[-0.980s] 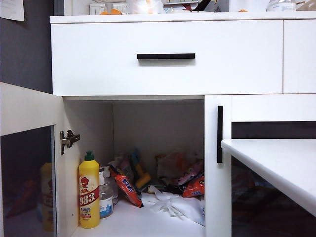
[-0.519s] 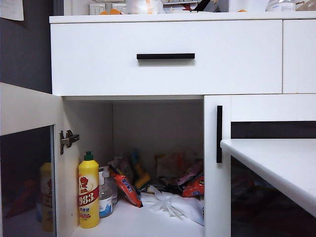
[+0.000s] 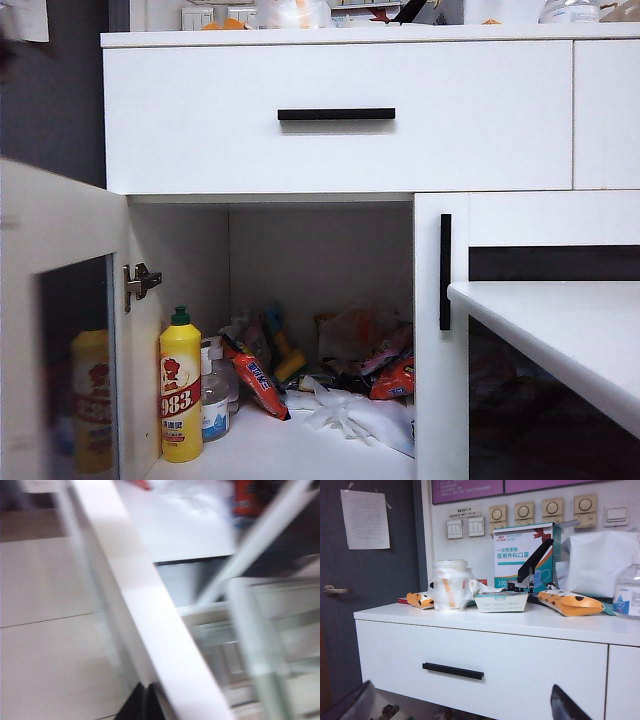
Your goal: Open the left door of the white cabinet, pick up a can of beverage from the table on the right, place it inside the cabinet, and finally close the cabinet door.
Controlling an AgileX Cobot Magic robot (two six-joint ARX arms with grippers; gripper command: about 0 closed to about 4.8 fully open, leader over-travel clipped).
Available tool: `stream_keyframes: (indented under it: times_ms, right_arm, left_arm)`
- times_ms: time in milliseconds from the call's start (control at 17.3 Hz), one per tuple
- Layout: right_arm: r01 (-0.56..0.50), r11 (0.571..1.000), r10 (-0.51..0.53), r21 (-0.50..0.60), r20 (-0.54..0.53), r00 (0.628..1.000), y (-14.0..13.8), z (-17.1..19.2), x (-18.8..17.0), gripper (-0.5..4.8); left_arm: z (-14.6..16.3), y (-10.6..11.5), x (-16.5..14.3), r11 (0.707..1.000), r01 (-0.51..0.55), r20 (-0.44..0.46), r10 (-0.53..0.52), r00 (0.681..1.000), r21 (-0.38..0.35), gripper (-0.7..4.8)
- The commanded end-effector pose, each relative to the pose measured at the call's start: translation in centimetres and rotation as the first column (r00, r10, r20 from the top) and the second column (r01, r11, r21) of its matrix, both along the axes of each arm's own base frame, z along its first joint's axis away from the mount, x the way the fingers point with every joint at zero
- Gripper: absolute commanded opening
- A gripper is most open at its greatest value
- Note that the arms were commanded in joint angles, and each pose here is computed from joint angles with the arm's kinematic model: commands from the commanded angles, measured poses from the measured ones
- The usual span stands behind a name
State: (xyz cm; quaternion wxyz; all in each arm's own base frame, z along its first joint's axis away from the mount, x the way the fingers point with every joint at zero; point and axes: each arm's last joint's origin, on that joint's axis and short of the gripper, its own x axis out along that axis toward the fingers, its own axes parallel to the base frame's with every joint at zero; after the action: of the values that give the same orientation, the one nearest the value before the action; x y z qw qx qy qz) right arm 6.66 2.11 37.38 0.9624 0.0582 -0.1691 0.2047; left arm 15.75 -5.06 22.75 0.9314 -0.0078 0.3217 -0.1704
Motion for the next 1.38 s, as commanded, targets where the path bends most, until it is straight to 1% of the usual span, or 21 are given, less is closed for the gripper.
stream_keyframes:
  times_ms: [58, 115, 231, 288, 404, 461, 519, 577, 750, 865, 980, 1096, 1153, 1269, 1384]
  right_arm:
    - [-0.003, 1.0, 0.003, 0.004, 0.004, 1.0, 0.0, 0.1, -0.1, 4.79]
    - [-0.002, 1.0, 0.002, 0.003, -0.002, 1.0, 0.0, 0.1, -0.1, 4.79]
    - [-0.002, 1.0, 0.002, -0.003, -0.024, 1.0, 0.0, -0.1, 0.0, 4.79]
    - [-0.001, 1.0, 0.001, -0.007, -0.039, 0.999, 0.0, -0.3, 0.1, 4.79]
    - [0.0, 1.0, -0.001, -0.016, -0.061, 0.998, 0.0, -0.5, 0.1, 4.79]
    - [0.003, 1.0, -0.005, -0.023, -0.079, 0.997, 0.0, -0.7, 0.2, 4.79]
    - [0.004, 1.0, -0.006, -0.025, -0.087, 0.996, 0.0, -0.8, 0.2, 4.79]
    - [0.007, 1.0, -0.01, -0.028, -0.102, 0.995, 0.0, -0.9, 0.3, 4.79]
    - [0.01, 0.999, -0.014, -0.034, -0.129, 0.992, 0.0, -1.2, 0.3, 4.79]
    - [0.016, 0.999, -0.021, -0.037, -0.145, 0.989, 0.0, -1.3, 0.4, 4.79]
    - [0.046, 0.998, -0.052, -0.041, -0.169, 0.984, 0.0, -1.6, 0.5, 4.79]
    - [0.052, 0.997, -0.063, -0.063, -0.179, 0.982, 0.0, -1.7, 0.5, 4.79]
    - [0.056, 0.996, -0.069, -0.073, -0.186, 0.98, -0.1, -1.8, 0.5, 4.79]
    - [0.055, 0.995, -0.07, -0.078, -0.205, 0.976, 0.0, -2.0, 0.6, 4.79]
    - [0.057, 0.995, -0.074, -0.084, -0.221, 0.973, 0.0, -2.2, 0.6, 4.79]
  left_arm:
    - [-0.1, -1.3, 2.4, 0.98, 0.135, 0.066, -0.126, 0.99, -0.144, -0.06]
    - [-0.5, -1.8, 3.6, 0.973, 0.151, 0.08, -0.139, 0.987, -0.173, -0.06]
    - [-1.1, -2.4, 5.2, 0.959, 0.195, 0.124, -0.172, 0.977, -0.204, -0.06]
    - [-1.8, -3.0, 6.9, 0.946, 0.226, 0.16, -0.192, 0.968, -0.233, -0.06]
    - [-2.7, -3.8, 9.0, 0.934, 0.254, 0.169, -0.216, 0.962, -0.25, -0.06]
    - [-3.1, -4.4, 10.8, 0.924, 0.277, 0.154, -0.243, 0.958, -0.262, -0.06]
    - [-3.2, -4.7, 11.7, 0.924, 0.279, 0.149, -0.247, 0.958, -0.262, -0.06]
    - [-3.1, -5.1, 13.1, 0.922, 0.285, 0.162, -0.249, 0.955, -0.264, -0.06]
    - [-3.3, -6.2, 16.4, 0.916, 0.303, 0.232, -0.245, 0.942, -0.263, -0.06]
    - [-3.9, -6.9, 18.7, 0.916, 0.307, 0.237, -0.247, 0.94, -0.259, -0.06]
    - [-4.7, -7.8, 20.9, 0.913, 0.321, 0.271, -0.252, 0.929, -0.253, -0.06]
    - [-5.1, -8.5, 22.9, 0.911, 0.325, 0.282, -0.252, 0.926, -0.253, -0.06]
    - [-5.0, -8.8, 24.1, 0.916, 0.327, 0.309, -0.249, 0.918, -0.234, -0.06]
    - [-4.3, -9.1, 25.4, 0.934, 0.299, 0.369, -0.212, 0.905, -0.194, -0.06]
    - [-3.6, -9.4, 26.3, 0.936, 0.306, 0.404, -0.215, 0.889, -0.176, -0.06]
